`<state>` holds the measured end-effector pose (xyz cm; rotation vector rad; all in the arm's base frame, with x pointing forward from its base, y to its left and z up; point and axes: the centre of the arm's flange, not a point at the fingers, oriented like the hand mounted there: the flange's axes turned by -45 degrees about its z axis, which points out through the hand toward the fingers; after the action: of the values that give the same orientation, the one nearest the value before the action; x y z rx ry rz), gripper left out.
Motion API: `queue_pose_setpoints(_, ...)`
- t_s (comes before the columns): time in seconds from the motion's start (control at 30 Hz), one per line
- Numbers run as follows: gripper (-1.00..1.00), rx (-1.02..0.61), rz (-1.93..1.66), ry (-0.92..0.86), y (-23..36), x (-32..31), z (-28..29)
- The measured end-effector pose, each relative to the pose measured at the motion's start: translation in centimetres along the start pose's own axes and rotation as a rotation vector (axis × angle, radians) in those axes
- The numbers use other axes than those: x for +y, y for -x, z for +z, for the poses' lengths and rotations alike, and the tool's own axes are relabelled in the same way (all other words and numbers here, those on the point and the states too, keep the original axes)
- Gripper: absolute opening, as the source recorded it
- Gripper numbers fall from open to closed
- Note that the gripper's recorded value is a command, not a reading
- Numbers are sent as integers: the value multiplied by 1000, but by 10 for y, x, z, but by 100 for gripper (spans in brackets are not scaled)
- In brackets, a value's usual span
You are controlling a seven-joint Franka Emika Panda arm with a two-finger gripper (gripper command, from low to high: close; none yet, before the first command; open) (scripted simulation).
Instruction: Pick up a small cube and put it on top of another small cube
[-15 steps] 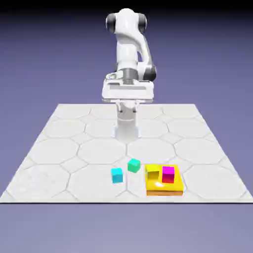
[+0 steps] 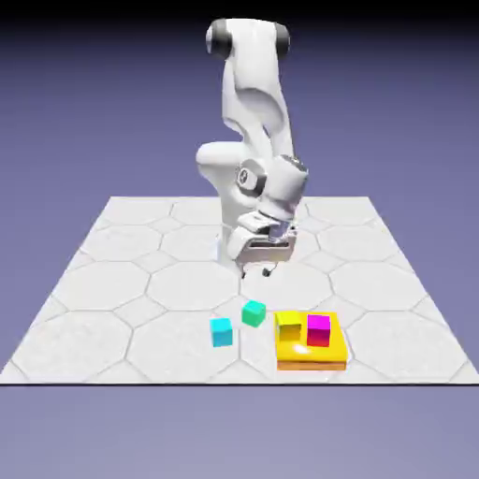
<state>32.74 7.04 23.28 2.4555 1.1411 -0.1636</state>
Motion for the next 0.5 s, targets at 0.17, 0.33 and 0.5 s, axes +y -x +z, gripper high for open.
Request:
queue_pose_setpoints(0.17,0,-205,-290,61,12,-41,39)
queue_pose_setpoints(0.33,0,-361,-580,159,26,-74,67)
queue_pose_setpoints(0.5,0,-464,-846,287,39,-97,87)
